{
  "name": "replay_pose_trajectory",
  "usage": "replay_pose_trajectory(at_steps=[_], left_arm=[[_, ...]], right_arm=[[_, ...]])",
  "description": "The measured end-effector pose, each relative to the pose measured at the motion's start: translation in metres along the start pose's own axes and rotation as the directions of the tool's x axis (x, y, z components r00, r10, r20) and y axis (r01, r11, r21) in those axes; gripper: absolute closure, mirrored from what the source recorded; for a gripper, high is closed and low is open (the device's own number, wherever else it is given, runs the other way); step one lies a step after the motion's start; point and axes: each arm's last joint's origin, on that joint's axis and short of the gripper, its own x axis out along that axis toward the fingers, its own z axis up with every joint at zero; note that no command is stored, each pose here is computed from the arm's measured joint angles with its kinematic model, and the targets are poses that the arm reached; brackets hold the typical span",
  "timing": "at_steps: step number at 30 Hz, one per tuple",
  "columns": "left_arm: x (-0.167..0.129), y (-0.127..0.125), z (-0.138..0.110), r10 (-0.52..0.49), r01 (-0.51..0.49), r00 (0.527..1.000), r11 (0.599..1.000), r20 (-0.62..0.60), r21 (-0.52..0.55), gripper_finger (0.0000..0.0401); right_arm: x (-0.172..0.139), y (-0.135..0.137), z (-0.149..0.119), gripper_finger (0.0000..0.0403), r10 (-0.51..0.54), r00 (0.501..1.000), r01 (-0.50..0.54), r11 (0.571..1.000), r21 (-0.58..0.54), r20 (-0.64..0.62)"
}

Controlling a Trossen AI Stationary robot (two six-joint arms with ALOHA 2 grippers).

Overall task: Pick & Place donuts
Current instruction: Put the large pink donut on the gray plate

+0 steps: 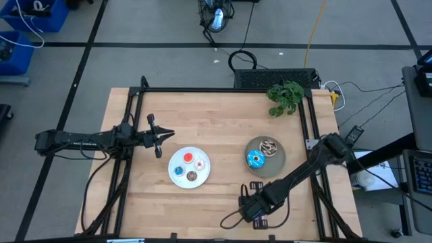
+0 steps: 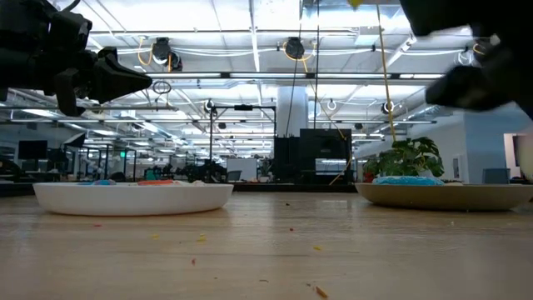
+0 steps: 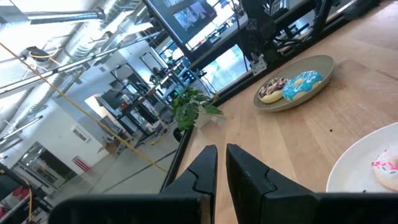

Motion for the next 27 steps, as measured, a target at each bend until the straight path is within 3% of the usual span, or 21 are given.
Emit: replay_pose_trajectory(at_steps=[7,14,19,27], left_arm=[[0.000,0.000,0.000,0.000,0.000,1.000,1.000,-0.001,0.000,0.0359],[0.000,0.000,0.000,0.000,0.000,1.000,1.000,-0.001,0.000,0.0359],[0.000,0.000,0.000,0.000,0.000,1.000,1.000,-0.001,0.003,0.0359],[0.000,0.000,0.000,0.000,0.000,1.000,1.000,-0.001,0.003,0.0359]], right_arm=[[-0.071,-0.016,-0.007,0.0395,0.043,0.994,-0.051,0.995,0.082,0.099],[-0.133,-0.039,-0.024,0.0395,0.002,0.972,-0.052,0.977,0.205,0.235],[-0.152,-0.053,-0.030,0.0396,-0.001,0.966,-0.059,0.972,0.228,0.258],[-0.160,-0.068,-0.043,0.0396,-0.021,0.988,-0.026,0.955,0.296,0.154]])
